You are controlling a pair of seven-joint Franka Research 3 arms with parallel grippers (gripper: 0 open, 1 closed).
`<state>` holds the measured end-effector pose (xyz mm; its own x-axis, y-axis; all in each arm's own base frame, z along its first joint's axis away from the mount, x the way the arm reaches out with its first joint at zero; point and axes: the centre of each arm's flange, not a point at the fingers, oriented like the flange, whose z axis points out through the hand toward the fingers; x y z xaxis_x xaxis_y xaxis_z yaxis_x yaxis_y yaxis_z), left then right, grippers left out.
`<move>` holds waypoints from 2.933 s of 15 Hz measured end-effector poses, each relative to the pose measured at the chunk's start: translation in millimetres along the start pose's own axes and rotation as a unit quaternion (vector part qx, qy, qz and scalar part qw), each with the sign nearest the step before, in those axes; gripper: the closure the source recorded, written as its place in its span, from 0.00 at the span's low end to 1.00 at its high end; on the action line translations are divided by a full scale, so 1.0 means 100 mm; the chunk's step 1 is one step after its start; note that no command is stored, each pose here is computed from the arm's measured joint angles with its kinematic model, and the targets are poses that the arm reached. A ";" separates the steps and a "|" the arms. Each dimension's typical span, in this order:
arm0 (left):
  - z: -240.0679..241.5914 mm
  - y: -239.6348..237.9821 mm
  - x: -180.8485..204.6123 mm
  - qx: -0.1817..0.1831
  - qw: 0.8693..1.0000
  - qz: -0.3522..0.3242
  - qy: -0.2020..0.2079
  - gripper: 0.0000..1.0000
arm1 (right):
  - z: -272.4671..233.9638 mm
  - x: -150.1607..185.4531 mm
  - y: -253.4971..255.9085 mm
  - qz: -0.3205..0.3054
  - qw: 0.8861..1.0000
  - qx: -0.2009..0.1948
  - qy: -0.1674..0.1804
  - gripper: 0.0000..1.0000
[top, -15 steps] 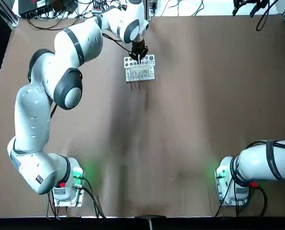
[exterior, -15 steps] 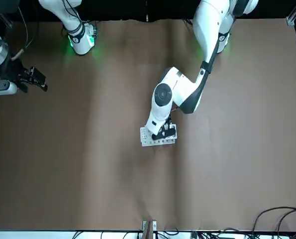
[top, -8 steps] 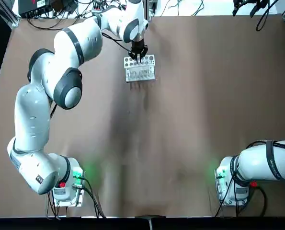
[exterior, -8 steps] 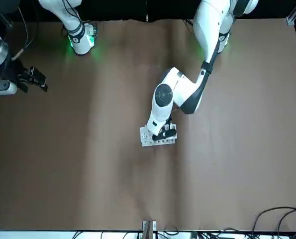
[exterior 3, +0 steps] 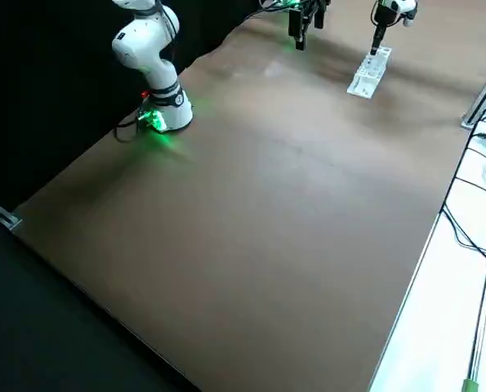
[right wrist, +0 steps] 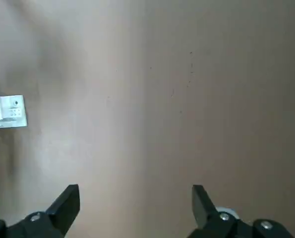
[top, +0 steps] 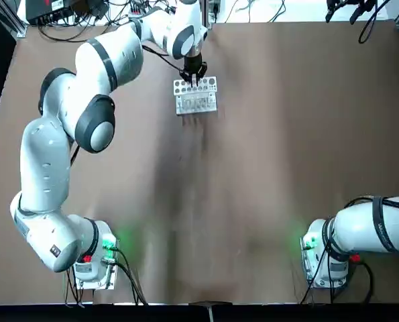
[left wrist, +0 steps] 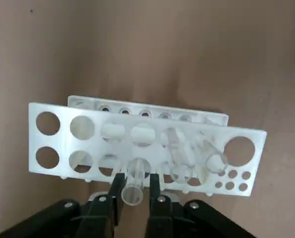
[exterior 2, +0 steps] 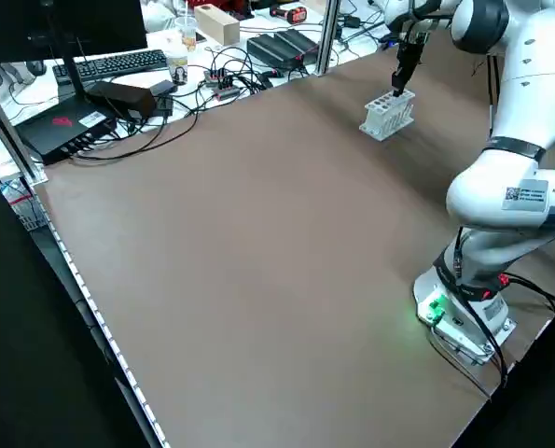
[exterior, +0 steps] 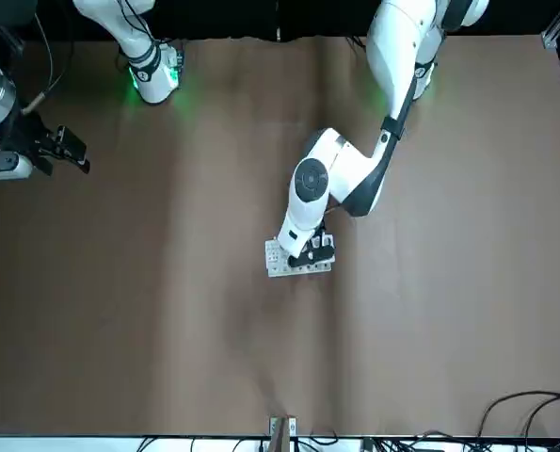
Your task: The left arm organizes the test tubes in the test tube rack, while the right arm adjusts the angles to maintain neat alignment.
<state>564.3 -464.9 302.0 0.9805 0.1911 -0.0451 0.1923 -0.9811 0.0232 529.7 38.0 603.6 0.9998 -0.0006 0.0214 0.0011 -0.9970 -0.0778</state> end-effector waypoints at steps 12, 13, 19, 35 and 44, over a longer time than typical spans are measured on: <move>0.00 -0.02 0.03 0.001 1.000 0.007 0.003 0.73 | 0.00 0.00 0.00 0.000 1.000 0.000 0.000 0.00; 0.00 -0.01 0.02 0.001 1.000 0.007 0.003 0.73 | 0.00 0.00 0.00 0.000 1.000 0.000 0.000 0.00; 0.00 -0.01 0.02 0.001 1.000 0.008 0.003 0.74 | 0.00 0.00 0.00 0.000 1.000 0.000 0.000 0.00; 0.00 -0.01 0.02 0.001 1.000 0.008 0.003 0.82 | 0.00 0.00 0.00 0.000 1.000 0.000 0.000 0.00; 0.00 -0.01 0.02 0.001 1.000 0.008 0.003 0.82 | 0.00 0.00 0.00 0.000 1.000 0.000 0.000 0.00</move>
<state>565.9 -463.5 302.0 0.9836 0.1761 -0.0385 0.1771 -0.9839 0.0228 529.7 38.0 603.6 0.9998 -0.0006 0.0213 0.0011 -0.9970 -0.0778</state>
